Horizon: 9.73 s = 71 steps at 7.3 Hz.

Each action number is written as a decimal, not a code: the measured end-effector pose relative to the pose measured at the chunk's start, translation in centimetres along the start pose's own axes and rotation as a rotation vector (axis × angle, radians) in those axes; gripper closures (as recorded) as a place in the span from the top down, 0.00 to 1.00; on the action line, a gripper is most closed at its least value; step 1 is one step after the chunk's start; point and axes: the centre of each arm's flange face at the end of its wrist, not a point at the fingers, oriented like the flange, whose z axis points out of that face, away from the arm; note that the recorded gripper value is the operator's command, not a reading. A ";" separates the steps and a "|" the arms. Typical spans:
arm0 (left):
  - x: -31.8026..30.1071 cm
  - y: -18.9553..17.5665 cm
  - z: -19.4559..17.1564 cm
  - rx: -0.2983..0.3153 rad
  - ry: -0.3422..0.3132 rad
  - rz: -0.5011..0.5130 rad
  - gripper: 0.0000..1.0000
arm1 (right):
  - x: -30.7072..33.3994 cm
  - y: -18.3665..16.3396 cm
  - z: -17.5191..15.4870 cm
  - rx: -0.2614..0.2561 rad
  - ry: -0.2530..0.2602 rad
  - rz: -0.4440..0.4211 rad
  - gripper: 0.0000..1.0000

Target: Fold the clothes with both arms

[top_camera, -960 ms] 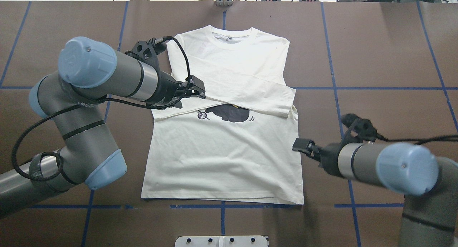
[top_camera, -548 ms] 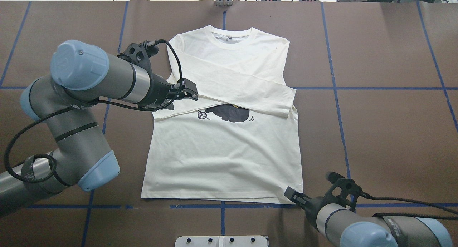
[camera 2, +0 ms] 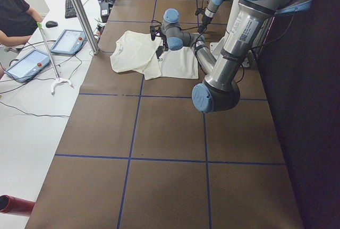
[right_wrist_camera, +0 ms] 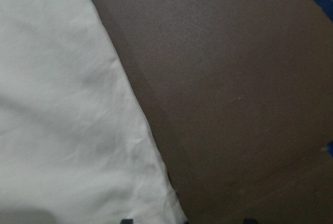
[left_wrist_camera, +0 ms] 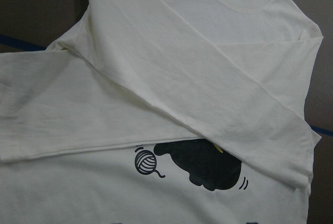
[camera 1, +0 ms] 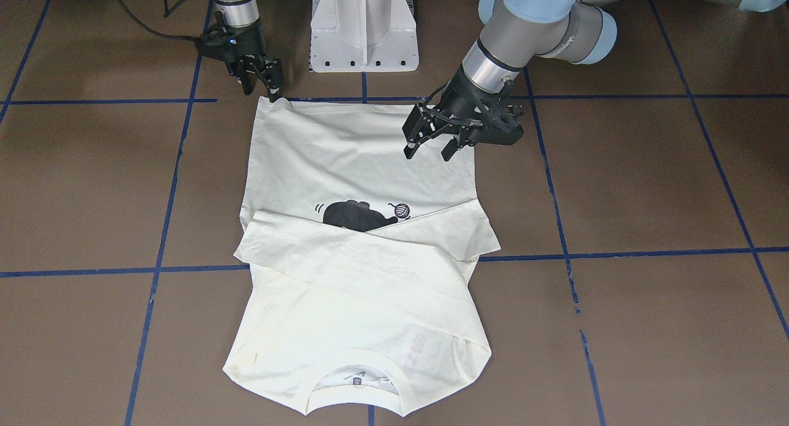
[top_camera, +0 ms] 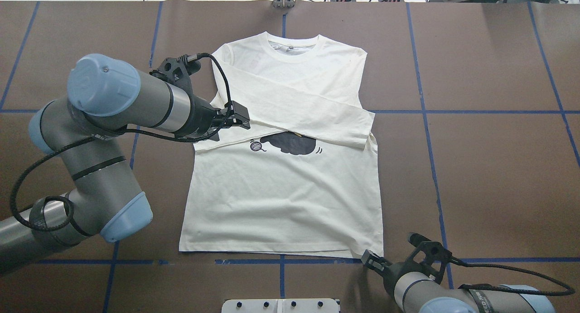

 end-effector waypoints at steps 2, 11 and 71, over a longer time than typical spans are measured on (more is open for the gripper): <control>-0.2 0.0 0.3 0.000 -0.006 -0.001 0.84 | -0.5 0.2 -0.3 -0.005 -0.010 0.015 0.00; -13.2 16.7 -1.3 0.014 -0.195 -0.196 0.77 | -1.2 -2.8 -4.0 -0.011 -0.057 0.044 0.00; -8.7 -19.8 1.3 0.409 0.076 -0.043 0.47 | -14.9 -27.2 6.9 -0.010 -0.002 0.095 0.66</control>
